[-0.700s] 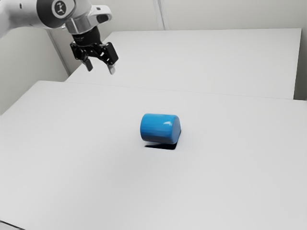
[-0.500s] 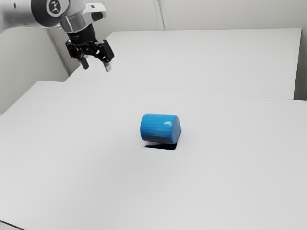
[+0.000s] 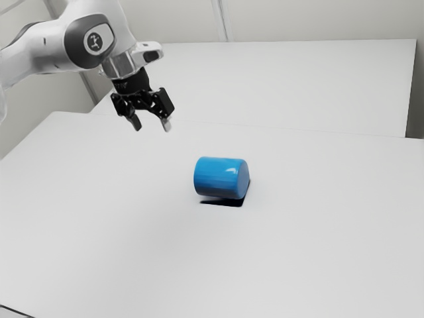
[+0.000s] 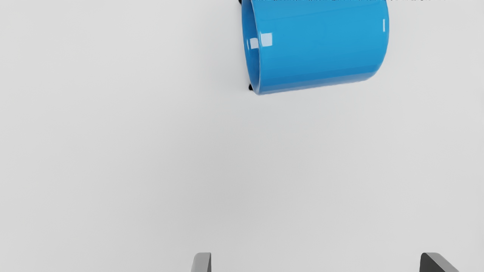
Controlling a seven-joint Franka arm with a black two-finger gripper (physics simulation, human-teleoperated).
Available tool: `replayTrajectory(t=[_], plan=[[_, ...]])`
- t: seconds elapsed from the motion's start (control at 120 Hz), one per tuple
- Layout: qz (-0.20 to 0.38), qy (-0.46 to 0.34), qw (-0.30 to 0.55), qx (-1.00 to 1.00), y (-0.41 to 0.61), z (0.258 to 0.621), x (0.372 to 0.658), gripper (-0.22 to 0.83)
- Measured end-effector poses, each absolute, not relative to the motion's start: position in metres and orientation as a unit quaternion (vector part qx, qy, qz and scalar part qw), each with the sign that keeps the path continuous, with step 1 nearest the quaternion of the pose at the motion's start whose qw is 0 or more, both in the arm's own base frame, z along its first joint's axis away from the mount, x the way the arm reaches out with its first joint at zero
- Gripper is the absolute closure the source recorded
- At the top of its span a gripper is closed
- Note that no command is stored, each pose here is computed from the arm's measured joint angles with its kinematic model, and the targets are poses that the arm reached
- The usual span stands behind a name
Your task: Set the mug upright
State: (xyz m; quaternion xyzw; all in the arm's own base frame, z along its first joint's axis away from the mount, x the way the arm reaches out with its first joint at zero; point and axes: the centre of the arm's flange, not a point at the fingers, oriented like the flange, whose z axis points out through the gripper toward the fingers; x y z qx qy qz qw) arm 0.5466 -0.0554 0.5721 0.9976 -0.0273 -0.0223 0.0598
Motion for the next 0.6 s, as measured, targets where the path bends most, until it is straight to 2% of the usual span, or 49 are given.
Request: replayTrajectory(t=[0.217,0.358,0.6], plan=[[-0.024,-0.006,0.186,0.982,-0.047,0.495,0.579,0.00],[0.003,0.021,0.246,0.969,0.000,0.464,0.586,0.00],[0.043,-0.002,0.311,0.949,0.025,0.413,0.605,0.00]])
